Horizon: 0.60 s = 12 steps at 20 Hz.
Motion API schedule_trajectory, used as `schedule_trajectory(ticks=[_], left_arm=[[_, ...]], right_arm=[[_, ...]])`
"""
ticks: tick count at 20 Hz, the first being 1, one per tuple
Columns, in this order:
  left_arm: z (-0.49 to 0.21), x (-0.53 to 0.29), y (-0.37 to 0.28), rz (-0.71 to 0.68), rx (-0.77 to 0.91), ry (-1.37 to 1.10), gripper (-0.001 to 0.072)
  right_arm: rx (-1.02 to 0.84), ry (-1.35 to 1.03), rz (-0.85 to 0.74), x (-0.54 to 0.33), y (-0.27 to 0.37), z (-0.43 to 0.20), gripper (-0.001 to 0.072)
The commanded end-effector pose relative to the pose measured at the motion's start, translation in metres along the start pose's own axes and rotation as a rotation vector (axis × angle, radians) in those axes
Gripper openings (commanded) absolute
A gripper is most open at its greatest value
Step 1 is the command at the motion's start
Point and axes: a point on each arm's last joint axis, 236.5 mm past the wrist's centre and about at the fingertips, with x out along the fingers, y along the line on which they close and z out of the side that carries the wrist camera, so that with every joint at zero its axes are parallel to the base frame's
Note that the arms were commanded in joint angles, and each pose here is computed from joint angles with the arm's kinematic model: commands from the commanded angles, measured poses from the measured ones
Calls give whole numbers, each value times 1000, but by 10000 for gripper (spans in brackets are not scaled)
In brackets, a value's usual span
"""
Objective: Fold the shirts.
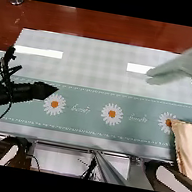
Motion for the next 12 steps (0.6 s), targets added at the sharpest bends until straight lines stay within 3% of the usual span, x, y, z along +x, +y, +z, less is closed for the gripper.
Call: schedule_trajectory(ticks=[1,6,12], left_arm=[[1,0,0,1,0,-4,22],[8,0,2,8,0,-33,22],[8,0,2,8,0,-35,22]], right_arm=[[203,9,-219,-61,-82,-35,20],[455,-11,-420,-92,-145,-101,21],[713,55,-823,-129,-199,-226,21]])
